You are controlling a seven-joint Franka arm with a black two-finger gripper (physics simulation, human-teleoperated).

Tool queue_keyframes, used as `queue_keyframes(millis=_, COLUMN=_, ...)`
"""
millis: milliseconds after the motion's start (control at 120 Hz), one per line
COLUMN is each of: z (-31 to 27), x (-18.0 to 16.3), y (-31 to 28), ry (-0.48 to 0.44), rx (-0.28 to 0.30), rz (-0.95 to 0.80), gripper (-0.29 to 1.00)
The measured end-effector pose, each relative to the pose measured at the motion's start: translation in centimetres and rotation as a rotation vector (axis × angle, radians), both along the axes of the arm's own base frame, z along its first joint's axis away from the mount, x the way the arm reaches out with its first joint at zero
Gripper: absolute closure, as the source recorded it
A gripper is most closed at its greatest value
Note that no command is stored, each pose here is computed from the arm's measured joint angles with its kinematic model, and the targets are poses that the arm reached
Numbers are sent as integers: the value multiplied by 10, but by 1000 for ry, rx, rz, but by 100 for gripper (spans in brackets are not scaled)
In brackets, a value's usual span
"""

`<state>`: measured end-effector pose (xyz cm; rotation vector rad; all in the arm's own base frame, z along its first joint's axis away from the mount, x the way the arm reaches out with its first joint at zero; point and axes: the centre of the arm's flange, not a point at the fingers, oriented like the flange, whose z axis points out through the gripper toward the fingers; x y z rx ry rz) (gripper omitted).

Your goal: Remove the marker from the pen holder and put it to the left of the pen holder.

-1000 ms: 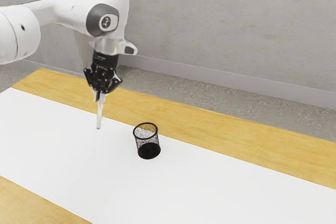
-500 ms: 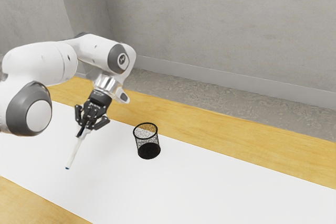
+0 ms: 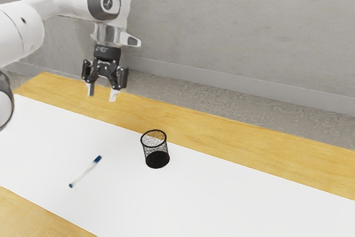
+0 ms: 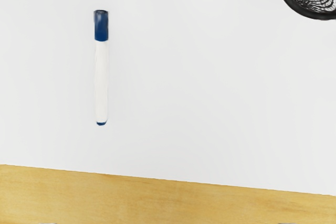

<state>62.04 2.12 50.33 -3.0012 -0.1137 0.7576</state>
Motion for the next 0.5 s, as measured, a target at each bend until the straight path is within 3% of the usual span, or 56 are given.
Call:
queue_keyframes(millis=67, z=45, x=-38, y=-18, ry=-120, rx=40, rz=-36, gripper=10)
queue_keyframes(millis=142, z=70, x=-56, y=-26, ry=-225, rx=62, rz=-55, gripper=7)
queue_keyframes(millis=292, z=82, x=-52, y=-32, ry=-330, rx=68, rz=-74, gripper=4)
queue_keyframes(millis=500, z=90, x=-47, y=-32, ry=-396, rx=69, rz=-80, gripper=1)
